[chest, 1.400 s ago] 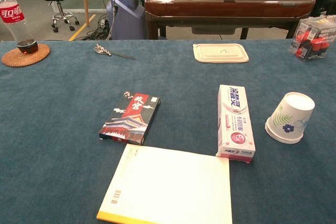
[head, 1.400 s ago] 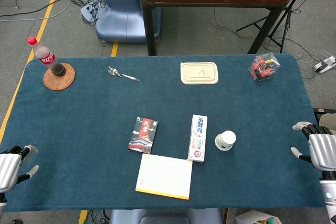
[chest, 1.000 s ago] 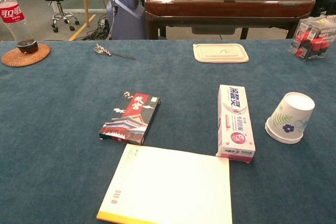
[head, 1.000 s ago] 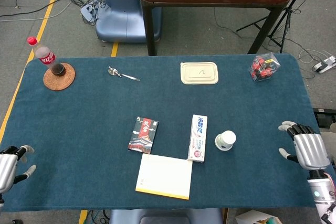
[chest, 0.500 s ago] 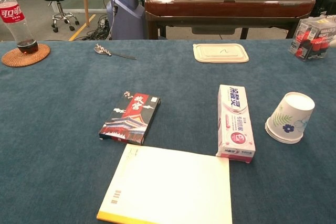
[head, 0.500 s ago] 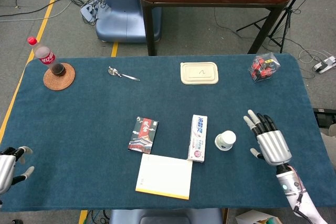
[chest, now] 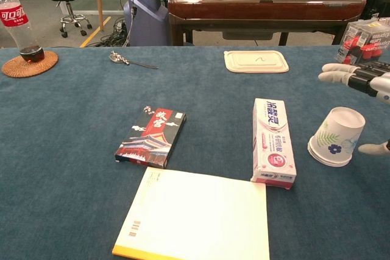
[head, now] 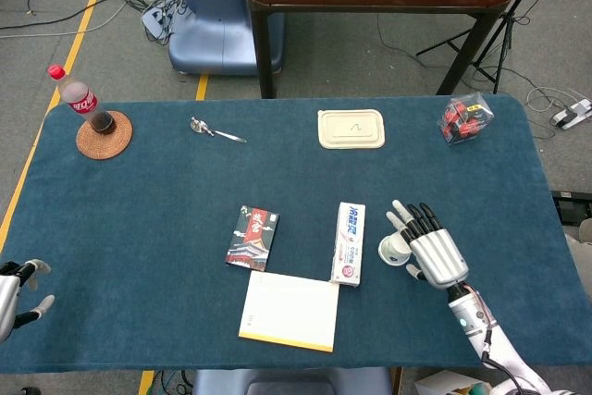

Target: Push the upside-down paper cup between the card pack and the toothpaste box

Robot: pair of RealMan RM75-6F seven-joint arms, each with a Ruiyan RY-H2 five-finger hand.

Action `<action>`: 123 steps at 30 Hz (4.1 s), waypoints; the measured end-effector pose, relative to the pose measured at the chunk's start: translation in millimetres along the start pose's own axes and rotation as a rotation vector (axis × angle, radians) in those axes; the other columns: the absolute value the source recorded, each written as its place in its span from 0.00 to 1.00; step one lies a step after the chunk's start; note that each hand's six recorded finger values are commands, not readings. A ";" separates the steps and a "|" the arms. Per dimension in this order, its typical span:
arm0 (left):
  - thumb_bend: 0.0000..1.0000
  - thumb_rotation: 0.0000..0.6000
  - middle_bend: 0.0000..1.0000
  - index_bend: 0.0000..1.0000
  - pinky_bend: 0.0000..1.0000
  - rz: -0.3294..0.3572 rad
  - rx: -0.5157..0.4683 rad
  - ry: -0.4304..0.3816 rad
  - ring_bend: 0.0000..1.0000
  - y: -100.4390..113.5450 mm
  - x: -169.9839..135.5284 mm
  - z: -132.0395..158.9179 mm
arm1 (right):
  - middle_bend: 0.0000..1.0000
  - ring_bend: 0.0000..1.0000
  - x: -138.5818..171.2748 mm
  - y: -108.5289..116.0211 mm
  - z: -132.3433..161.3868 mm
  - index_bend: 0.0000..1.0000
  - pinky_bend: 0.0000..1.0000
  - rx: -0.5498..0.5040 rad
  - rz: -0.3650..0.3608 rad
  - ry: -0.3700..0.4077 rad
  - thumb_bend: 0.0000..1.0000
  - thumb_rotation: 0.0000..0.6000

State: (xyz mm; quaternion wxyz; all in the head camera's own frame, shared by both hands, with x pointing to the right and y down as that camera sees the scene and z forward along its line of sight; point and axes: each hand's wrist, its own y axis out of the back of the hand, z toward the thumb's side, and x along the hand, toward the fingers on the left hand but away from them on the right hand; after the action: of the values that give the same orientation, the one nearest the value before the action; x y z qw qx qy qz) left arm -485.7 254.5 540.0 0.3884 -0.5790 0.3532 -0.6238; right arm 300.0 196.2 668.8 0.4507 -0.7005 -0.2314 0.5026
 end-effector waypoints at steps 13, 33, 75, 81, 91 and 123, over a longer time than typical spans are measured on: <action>0.21 1.00 0.58 0.46 0.60 -0.005 -0.002 -0.007 0.44 -0.9 -1.1 1.3 | 0.00 0.00 -14.4 -9.0 10.7 0.00 0.03 0.032 -0.013 0.011 0.00 1.00; 0.21 1.00 0.58 0.47 0.60 -0.011 -0.003 -0.004 0.45 -0.9 -2.2 0.3 | 0.00 0.00 -37.9 -18.2 -5.0 0.00 0.03 0.037 0.015 -0.056 0.00 1.00; 0.21 1.00 0.58 0.47 0.60 -0.008 -0.007 0.019 0.45 1.6 -5.0 -6.0 | 0.00 0.00 -97.4 -12.4 -24.8 0.00 0.02 0.090 0.036 -0.152 0.00 1.00; 0.21 1.00 0.58 0.47 0.60 -0.005 -0.008 0.023 0.45 2.9 -5.5 -7.0 | 0.00 0.00 -106.9 -10.5 -23.6 0.00 0.02 0.089 0.032 -0.155 0.00 1.00; 0.21 1.00 0.58 0.48 0.60 -0.002 -0.010 0.024 0.45 4.0 -6.0 -7.7 | 0.00 0.00 -123.9 -9.4 -21.2 0.00 0.02 0.085 0.033 -0.164 0.00 1.00; 0.21 1.00 0.58 0.48 0.60 -0.006 -0.021 0.033 0.45 5.1 -7.7 -11.3 | 0.00 0.00 -178.4 5.4 0.7 0.00 0.02 0.066 0.004 -0.153 0.00 1.00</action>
State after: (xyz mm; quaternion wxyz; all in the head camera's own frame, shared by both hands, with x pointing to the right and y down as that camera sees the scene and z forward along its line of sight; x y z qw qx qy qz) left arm -496.4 259.0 531.1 0.3743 -0.5737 0.3645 -0.6307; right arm 229.5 55.3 752.5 0.4537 -0.6453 -0.2471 0.5627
